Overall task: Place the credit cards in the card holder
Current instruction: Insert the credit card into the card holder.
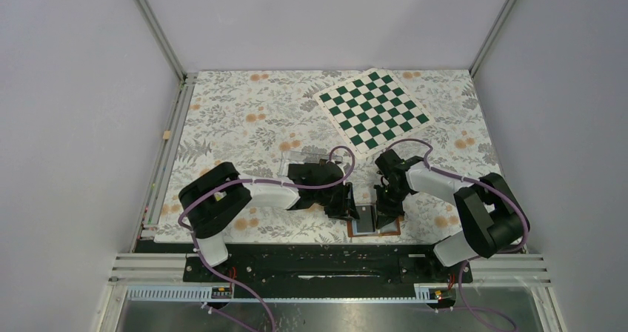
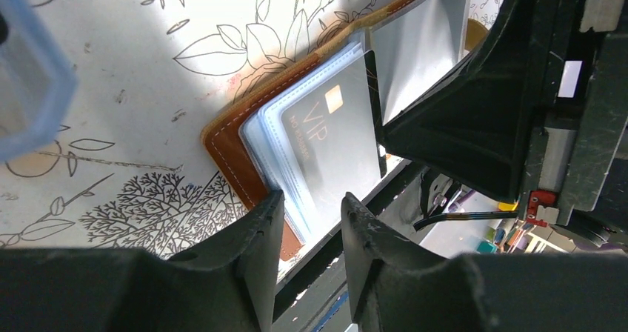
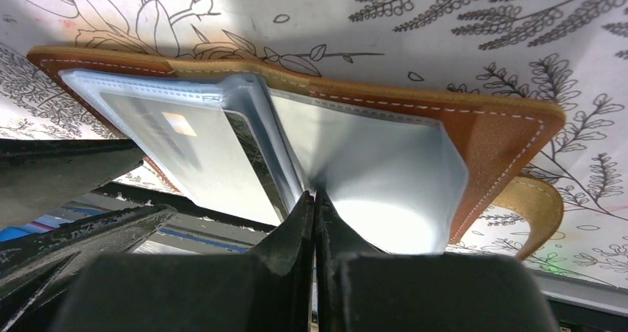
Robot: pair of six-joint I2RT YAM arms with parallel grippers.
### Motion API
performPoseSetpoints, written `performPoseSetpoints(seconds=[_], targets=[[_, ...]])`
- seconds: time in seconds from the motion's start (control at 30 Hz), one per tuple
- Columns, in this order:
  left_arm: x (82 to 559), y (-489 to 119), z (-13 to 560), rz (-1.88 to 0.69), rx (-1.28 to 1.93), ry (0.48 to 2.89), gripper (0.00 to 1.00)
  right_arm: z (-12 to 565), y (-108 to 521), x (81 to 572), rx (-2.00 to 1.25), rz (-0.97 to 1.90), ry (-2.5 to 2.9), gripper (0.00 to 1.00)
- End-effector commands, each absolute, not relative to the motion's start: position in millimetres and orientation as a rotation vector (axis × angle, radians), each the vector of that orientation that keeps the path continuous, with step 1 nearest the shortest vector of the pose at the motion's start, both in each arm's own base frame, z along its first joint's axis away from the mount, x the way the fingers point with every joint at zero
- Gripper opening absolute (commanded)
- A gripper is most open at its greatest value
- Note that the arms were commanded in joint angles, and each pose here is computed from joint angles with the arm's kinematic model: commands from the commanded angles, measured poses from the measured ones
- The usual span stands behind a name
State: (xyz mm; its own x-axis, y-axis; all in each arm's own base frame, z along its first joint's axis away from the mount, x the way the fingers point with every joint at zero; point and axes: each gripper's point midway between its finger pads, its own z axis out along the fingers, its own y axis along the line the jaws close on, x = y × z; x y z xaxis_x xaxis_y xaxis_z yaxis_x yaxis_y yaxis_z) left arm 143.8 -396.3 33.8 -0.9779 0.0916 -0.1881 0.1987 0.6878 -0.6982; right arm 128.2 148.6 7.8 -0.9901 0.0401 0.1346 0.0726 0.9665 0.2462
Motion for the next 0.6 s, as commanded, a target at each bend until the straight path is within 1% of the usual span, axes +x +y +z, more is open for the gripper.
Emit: performPoseSetpoints(seconds=[0.0,0.07,0.2,0.4,0.57], targets=[[155.6,-414.9,66.2,-1.249,0.274,2.637,0.33,1.4,148.2,131.3,-0.053,-0.373,-2.992,0.00],[156.4,-415.1,70.4,-1.248,0.281,2.624,0.30,0.7,149.0,130.7,-0.053,-0.378,-2.987,0.00],[156.7,-415.7,75.3,-1.225,0.304,2.617,0.29,-0.2,150.8,130.2,-0.050,-0.389,-2.977,0.00],[154.6,-414.4,61.6,-1.186,0.310,2.660,0.33,-0.8,151.4,129.7,-0.047,-0.393,-2.971,0.00],[156.1,-400.5,43.7,-1.014,0.321,2.732,0.36,-0.6,151.9,129.5,-0.047,-0.398,-2.969,0.00]])
